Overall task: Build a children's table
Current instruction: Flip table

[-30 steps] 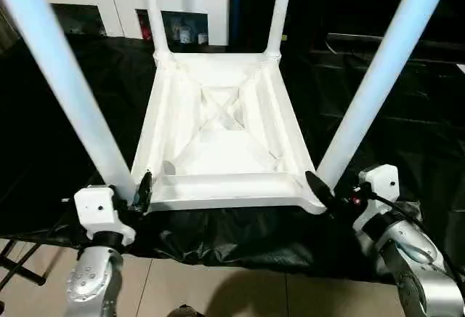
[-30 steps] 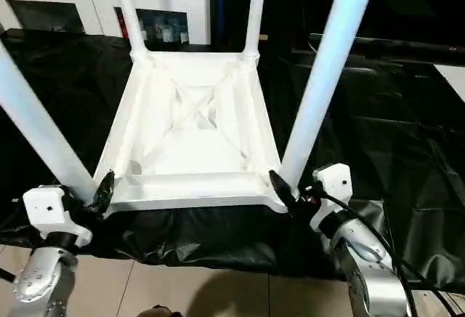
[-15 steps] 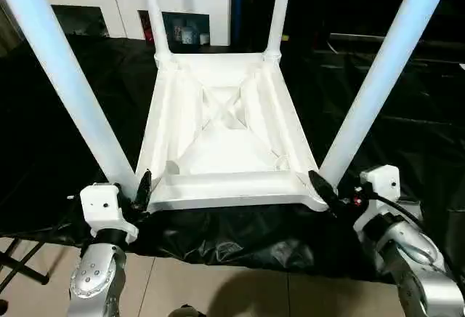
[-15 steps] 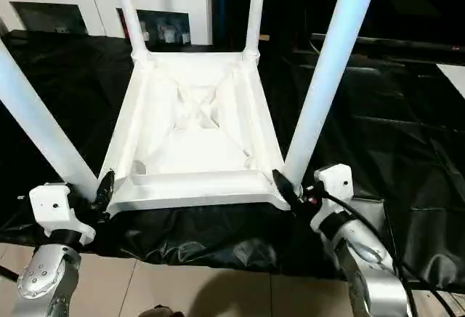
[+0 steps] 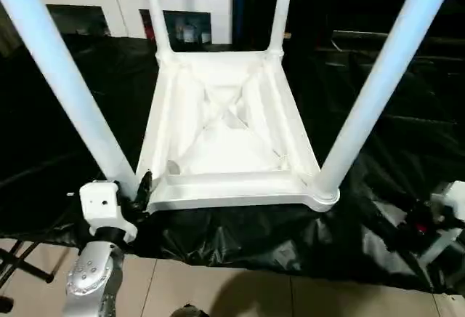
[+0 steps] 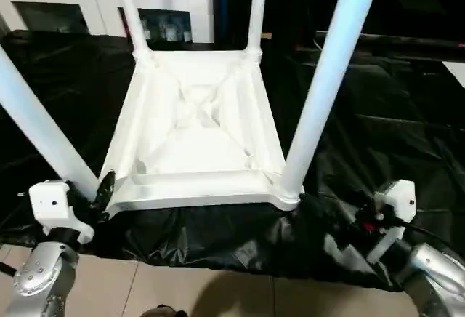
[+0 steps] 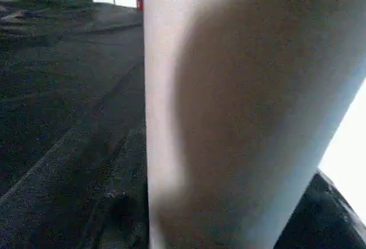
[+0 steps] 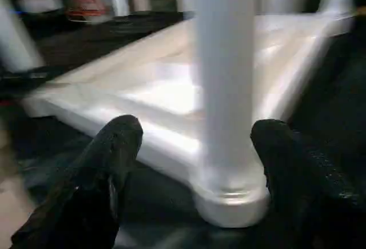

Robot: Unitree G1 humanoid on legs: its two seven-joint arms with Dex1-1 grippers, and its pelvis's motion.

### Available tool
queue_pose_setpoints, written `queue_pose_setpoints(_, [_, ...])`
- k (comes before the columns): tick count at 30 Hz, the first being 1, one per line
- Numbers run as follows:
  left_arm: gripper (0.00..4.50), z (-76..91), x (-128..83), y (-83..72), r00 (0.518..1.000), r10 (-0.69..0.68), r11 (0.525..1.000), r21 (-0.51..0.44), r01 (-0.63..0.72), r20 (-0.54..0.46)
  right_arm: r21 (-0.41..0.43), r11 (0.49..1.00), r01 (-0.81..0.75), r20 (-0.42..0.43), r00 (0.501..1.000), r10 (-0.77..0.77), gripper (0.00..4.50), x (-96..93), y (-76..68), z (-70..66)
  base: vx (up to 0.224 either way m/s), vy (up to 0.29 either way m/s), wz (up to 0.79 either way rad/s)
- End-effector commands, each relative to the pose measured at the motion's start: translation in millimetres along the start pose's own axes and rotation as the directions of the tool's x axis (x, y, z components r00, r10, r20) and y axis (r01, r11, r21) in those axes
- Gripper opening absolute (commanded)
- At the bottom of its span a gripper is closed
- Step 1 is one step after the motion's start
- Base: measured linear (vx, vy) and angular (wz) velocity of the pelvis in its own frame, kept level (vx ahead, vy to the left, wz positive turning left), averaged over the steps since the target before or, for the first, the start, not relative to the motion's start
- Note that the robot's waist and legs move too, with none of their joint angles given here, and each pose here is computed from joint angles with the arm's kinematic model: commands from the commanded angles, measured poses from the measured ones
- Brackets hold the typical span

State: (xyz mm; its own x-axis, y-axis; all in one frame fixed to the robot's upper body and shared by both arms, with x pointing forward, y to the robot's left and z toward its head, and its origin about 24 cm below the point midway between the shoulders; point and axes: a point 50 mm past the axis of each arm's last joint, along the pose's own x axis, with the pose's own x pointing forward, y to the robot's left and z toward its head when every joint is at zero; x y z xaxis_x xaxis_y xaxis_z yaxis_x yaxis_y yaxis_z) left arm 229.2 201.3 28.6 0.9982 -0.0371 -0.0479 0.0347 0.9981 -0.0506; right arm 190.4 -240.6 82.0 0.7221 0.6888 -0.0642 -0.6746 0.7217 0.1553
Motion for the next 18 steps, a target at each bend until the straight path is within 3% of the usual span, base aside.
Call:
queue_pose_setpoints(1, [2.24,-3.9,2.3,-12.8,0.996,-0.088,0.992,-0.097,0.084,-0.031,0.024,0.988,-0.151,-0.019,0.988,0.151,3.48,11.0,19.3,3.4,0.0,0.0,0.0])
queue_pose_setpoints(4, [2.22,0.4,4.9,-18.5,0.993,-0.113,0.983,-0.146,0.109,-0.016,0.007,0.986,-0.168,-0.002,0.986,0.168,3.48,25.2,26.7,3.3,0.0,0.0,0.0])
queue_pose_setpoints(5, [2.21,5.3,7.7,-25.4,0.99,-0.14,0.971,-0.197,0.137,0.0,0.026,0.981,-0.195,0.029,0.981,0.194,3.48,40.6,35.2,3.6,0.0,0.0,0.0])
queue_pose_setpoints(6, [2.21,6.5,8.4,-27.1,0.989,-0.146,0.967,-0.209,0.143,0.004,0.032,0.979,-0.202,0.033,0.979,0.201,3.48,44.4,37.4,3.5,0.0,0.0,0.0])
queue_pose_setpoints(11, [2.21,14.9,14.7,-41.4,0.985,-0.169,0.927,-0.335,0.17,0.034,0.055,0.968,-0.244,-0.022,0.969,0.245,3.48,73.4,52.6,-8.7,0.0,0.0,0.0])
queue_pose_setpoints(13, [2.21,18.0,16.8,-47.5,0.983,-0.18,0.903,-0.389,0.181,0.041,0.075,0.971,-0.228,-0.071,0.97,0.233,3.48,79.8,52.3,-15.8,0.0,0.0,0.0])
queue_pose_setpoints(14, [2.21,19.6,17.6,-49.4,0.982,-0.18,0.891,-0.416,0.183,0.048,0.075,0.972,-0.223,-0.086,0.97,0.23,3.77,80.4,51.4,-17.5,0.0,0.0,0.0])
queue_pose_setpoints(18, [2.21,25.0,20.5,-55.7,0.981,-0.182,0.844,-0.501,0.193,0.071,0.081,0.971,-0.226,-0.122,0.964,0.234,3.89,78.8,48.8,-19.5,0.0,0.0,0.0])
